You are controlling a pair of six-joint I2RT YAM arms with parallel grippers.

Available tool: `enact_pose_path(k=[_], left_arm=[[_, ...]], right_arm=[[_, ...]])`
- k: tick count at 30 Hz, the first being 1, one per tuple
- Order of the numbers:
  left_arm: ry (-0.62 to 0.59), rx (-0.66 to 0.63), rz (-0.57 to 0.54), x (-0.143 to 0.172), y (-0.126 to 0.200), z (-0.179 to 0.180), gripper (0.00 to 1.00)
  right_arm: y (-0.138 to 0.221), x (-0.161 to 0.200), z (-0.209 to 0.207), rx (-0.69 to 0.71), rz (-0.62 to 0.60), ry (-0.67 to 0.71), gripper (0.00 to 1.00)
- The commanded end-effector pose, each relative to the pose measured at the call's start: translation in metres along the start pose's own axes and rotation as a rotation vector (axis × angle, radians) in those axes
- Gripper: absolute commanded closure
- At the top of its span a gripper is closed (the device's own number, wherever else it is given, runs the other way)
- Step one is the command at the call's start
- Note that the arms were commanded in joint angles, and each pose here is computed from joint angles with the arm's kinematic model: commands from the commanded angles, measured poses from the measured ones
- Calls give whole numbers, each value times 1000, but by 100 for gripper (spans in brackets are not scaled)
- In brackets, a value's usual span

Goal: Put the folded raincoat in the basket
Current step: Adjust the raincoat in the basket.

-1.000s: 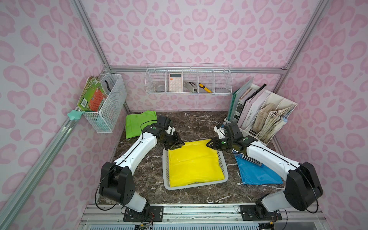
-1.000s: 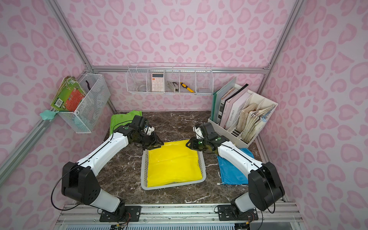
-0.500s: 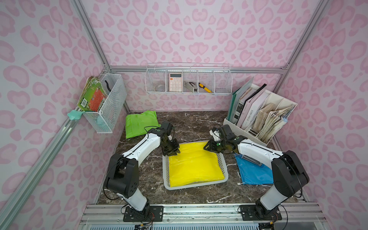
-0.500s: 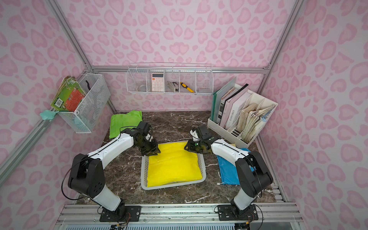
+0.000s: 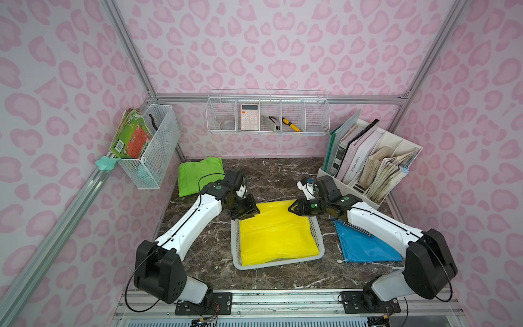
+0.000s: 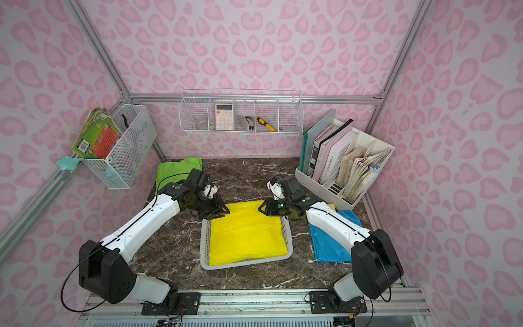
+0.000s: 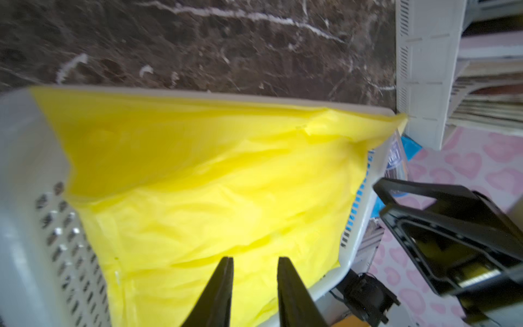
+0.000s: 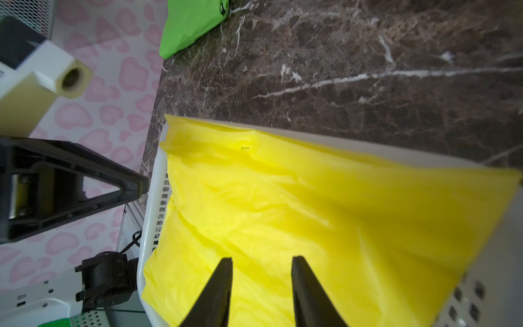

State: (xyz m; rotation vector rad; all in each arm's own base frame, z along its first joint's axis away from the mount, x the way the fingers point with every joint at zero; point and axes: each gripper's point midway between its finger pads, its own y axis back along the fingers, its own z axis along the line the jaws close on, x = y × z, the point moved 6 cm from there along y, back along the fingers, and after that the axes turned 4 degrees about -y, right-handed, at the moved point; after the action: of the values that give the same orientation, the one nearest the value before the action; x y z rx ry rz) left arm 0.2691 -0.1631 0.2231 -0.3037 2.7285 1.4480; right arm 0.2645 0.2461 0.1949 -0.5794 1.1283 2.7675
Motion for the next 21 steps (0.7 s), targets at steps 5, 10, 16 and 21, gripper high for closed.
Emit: enact_pose_path(k=[5,10,16,21], left_arm=[[92,-22,125,50,-31,27,71],[141,-70,155,70,-39,48,71],[112,-66,120,68,-18,38,66],[84,-162,3,47,21,29,53]], right_arm=[[-19,50,-7,55,126,-28,64],[-17,58,-25,149,108,-36,65],[0,45,-2,113,74,5,64],[11,34,15,64,40,20,57]])
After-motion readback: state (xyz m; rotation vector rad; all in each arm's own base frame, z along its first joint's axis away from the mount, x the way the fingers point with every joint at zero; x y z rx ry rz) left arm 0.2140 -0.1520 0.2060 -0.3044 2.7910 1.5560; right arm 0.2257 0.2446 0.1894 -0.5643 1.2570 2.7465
